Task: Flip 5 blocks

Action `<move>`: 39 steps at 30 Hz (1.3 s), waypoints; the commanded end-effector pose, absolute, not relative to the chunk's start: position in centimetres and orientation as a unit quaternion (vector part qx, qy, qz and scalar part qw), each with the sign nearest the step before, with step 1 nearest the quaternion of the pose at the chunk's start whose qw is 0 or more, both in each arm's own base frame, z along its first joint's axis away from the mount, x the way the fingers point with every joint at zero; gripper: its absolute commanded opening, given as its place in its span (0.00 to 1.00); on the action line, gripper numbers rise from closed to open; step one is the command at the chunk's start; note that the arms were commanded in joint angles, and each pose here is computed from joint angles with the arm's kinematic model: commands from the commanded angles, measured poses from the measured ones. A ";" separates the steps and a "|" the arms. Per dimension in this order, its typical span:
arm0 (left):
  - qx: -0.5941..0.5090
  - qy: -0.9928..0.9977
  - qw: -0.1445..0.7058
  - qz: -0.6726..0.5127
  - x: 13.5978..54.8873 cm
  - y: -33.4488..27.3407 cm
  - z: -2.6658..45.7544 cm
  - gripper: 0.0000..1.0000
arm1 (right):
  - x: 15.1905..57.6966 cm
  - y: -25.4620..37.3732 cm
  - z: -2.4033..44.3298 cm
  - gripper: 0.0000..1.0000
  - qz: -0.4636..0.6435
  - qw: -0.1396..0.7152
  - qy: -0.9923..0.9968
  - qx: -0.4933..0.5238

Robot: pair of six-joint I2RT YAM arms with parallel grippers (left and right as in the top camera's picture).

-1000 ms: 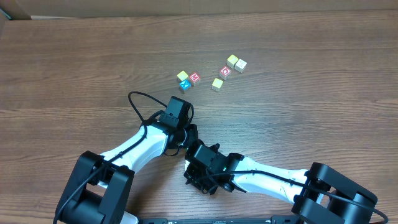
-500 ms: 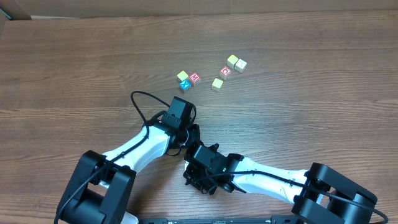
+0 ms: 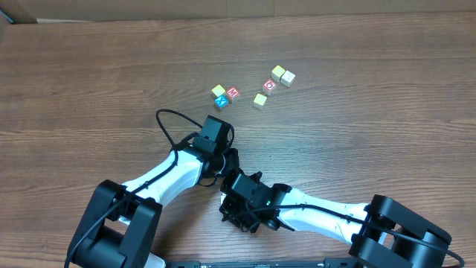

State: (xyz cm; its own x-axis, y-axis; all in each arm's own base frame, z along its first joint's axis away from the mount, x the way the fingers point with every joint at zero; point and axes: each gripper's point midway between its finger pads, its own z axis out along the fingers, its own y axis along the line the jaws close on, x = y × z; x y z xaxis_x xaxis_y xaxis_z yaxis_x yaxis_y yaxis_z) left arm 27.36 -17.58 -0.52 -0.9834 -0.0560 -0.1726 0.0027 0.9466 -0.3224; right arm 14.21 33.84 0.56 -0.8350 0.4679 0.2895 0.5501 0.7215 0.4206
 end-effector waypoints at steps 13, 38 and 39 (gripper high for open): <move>-0.034 0.990 0.022 -0.135 23.8 -15.7 -4.0 0.04 | 17.3 33.0 0.3 0.04 -0.246 0.011 -0.921 -0.302; -0.038 0.989 0.050 -0.135 25.1 -15.8 -3.9 0.04 | 17.3 33.0 0.3 0.04 -0.247 0.011 -0.921 -0.301; -0.038 0.989 0.052 -0.135 25.2 -15.8 -3.9 0.04 | 17.3 33.0 0.3 0.04 -0.247 0.011 -0.921 -0.301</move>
